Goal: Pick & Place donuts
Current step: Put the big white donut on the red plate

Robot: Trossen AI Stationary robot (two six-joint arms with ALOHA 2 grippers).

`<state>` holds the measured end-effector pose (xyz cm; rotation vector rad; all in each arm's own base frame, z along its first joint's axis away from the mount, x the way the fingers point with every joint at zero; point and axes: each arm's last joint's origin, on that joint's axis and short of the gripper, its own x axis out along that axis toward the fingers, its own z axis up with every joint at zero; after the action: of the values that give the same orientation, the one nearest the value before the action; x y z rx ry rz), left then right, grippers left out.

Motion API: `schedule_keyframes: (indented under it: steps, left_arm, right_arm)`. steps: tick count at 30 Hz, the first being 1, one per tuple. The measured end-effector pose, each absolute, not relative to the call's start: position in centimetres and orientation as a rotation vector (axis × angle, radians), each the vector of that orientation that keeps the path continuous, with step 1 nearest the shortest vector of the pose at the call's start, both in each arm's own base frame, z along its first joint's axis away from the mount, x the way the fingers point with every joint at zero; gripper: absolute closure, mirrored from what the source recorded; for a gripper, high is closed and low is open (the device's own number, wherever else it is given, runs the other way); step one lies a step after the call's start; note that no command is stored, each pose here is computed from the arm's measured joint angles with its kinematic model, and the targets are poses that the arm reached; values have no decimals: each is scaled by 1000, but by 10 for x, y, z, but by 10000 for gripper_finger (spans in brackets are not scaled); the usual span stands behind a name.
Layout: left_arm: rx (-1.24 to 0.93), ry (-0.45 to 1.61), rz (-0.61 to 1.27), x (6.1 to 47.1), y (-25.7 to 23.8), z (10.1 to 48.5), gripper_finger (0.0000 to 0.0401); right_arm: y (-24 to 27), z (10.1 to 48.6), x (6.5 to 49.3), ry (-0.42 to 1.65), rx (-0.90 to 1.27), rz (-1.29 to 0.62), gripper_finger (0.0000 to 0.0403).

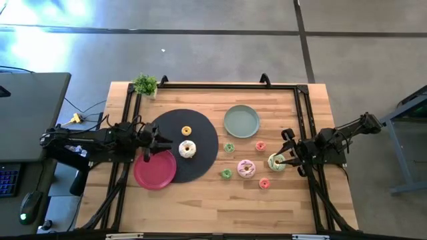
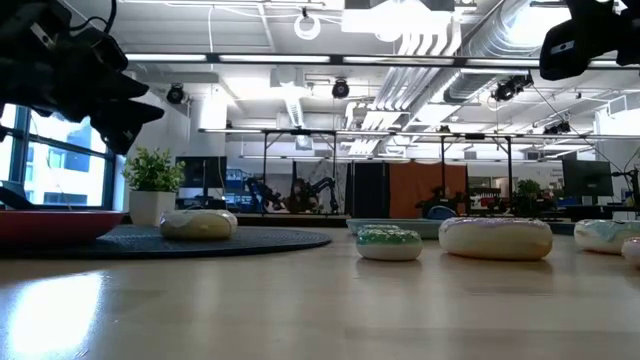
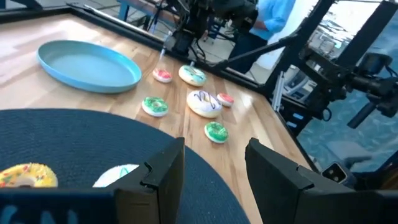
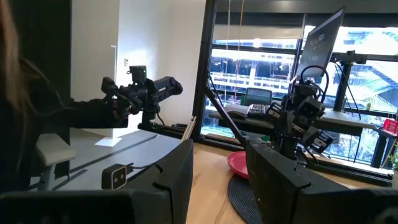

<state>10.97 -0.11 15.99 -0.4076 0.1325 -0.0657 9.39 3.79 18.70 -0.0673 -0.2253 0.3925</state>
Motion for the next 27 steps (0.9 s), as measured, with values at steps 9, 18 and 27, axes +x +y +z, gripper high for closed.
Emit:
schedule_keyframes:
  steps: [9, 18, 27]
  left_arm:
    - [-444, 151, 54, 116, 2, 156, 238]
    - [-482, 192, 159, 127, 5, 150, 238]
    - [-434, 291, 188, 146, 6, 161, 238]
  right_arm:
    - [38, 187, 94, -225, -67, 392, 265]
    - [38, 187, 94, -225, -67, 392, 265]
    - [38, 187, 94, -225, -68, 392, 265]
